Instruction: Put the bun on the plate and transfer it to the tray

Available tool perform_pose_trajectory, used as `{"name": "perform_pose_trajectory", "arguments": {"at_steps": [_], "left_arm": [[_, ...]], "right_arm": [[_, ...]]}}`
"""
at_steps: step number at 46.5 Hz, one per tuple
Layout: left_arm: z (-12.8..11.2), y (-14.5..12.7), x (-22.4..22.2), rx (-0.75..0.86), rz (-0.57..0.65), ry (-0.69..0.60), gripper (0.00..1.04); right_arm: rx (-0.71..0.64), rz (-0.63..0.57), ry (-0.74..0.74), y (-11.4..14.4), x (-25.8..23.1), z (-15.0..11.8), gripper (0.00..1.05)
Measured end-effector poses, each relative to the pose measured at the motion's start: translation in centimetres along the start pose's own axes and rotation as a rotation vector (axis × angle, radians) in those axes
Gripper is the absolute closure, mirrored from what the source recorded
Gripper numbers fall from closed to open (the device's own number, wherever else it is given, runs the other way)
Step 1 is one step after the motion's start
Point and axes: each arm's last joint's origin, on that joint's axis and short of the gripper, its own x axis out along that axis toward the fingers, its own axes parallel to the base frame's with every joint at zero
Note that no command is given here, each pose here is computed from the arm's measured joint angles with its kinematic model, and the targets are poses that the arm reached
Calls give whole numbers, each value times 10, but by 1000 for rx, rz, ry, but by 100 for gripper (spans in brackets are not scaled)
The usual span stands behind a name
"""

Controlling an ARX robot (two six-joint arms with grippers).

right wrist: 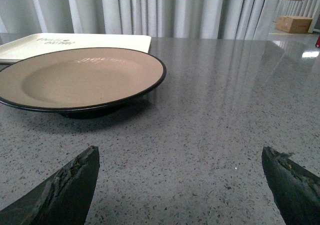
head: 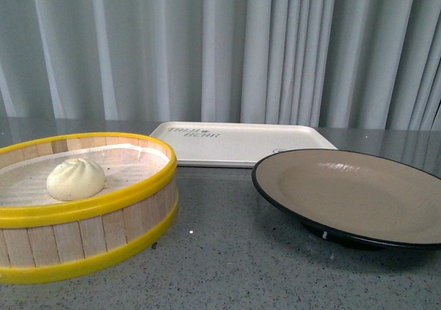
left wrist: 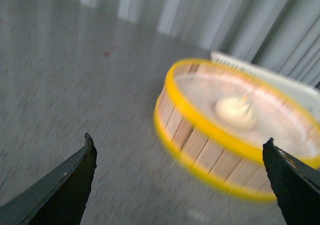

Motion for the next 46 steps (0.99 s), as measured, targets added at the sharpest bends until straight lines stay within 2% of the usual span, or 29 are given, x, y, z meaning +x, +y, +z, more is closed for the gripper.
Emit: {"name": "perform_pose_trajectory", "arguments": {"at_steps": [6, 10, 14, 21, 29, 37, 46], "left_arm": [[37, -11, 27, 6, -151, -63, 7], [48, -21, 46, 40, -249, -2, 7], [49, -35, 67, 136, -310, 129, 7], [54, -56, 82, 275, -399, 207, 7], [61, -77, 99, 340, -444, 289, 7], [52, -88, 113, 330, -489, 436, 7], [53, -96, 127, 298, -463, 472, 7]], "right_arm": [[0, 0, 0, 0, 0, 0, 8], [0, 0, 0, 0, 0, 0, 8], [0, 0, 0, 0, 0, 0, 8], [0, 0, 0, 0, 0, 0, 8], [0, 0, 0, 0, 0, 0, 8], [0, 0, 0, 0, 0, 0, 8], [0, 0, 0, 0, 0, 0, 8]]}}
